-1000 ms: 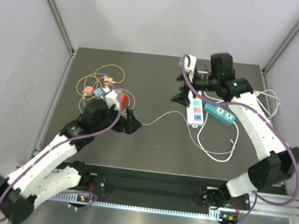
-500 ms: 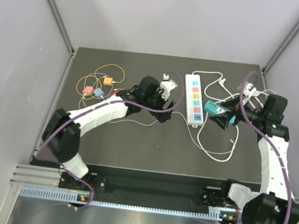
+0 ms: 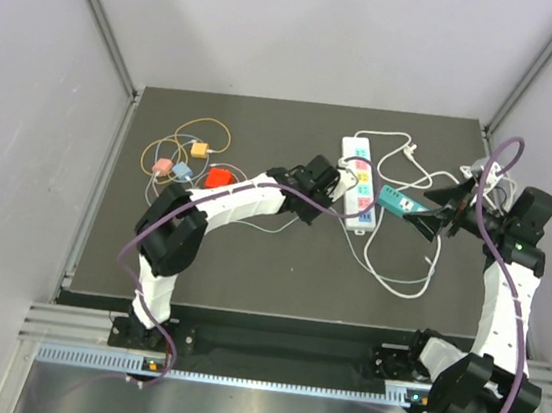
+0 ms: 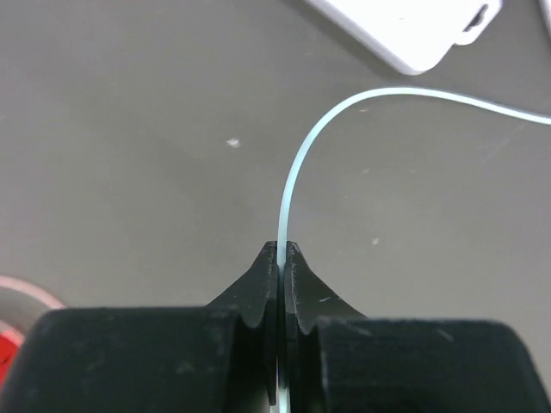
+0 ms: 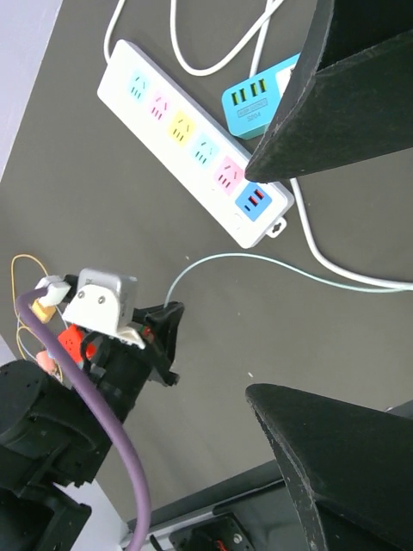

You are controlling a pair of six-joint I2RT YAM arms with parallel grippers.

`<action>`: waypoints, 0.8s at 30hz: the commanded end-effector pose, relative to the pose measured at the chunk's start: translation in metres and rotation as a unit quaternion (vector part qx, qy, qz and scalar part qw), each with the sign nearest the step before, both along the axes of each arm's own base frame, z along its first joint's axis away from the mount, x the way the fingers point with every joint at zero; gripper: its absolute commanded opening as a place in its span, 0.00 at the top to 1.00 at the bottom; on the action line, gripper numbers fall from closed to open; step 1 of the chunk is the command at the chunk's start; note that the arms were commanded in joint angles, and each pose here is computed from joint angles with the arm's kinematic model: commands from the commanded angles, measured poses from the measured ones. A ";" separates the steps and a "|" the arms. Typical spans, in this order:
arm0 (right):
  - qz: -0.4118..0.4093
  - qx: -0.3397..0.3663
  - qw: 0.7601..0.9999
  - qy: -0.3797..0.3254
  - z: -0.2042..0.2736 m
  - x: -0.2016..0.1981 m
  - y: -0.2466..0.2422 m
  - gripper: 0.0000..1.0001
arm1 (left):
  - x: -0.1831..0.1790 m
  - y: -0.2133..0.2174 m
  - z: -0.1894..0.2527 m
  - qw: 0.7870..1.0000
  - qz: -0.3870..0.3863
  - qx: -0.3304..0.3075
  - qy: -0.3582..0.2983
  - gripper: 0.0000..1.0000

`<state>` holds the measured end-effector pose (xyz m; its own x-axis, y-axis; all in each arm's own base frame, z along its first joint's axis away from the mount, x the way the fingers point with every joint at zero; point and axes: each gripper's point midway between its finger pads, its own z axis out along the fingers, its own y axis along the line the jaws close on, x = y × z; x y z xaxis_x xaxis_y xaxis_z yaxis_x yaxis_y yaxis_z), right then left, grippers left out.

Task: Pull the plug off the socket

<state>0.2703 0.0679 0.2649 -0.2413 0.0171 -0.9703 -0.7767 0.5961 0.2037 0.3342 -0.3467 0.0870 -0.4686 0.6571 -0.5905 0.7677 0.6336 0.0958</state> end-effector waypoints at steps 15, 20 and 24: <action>0.015 0.020 1.000 -0.017 0.010 -0.004 -0.008 0.00 | 0.020 0.217 0.218 0.897 0.316 -0.208 -0.230 1.00; 0.011 0.019 1.000 -0.018 0.009 -0.004 -0.011 0.00 | 0.026 0.232 0.234 0.880 0.337 -0.221 -0.252 1.00; 0.011 0.021 1.000 -0.017 0.008 -0.005 -0.011 0.00 | 0.040 0.257 0.204 0.872 0.391 -0.159 -0.247 1.00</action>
<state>0.2690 0.0564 0.2655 -0.2588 0.0633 -0.9639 -0.7658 0.5947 0.2446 0.3601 -0.1059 0.3049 -0.3221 0.0279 -0.9463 0.1011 0.9949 -0.0050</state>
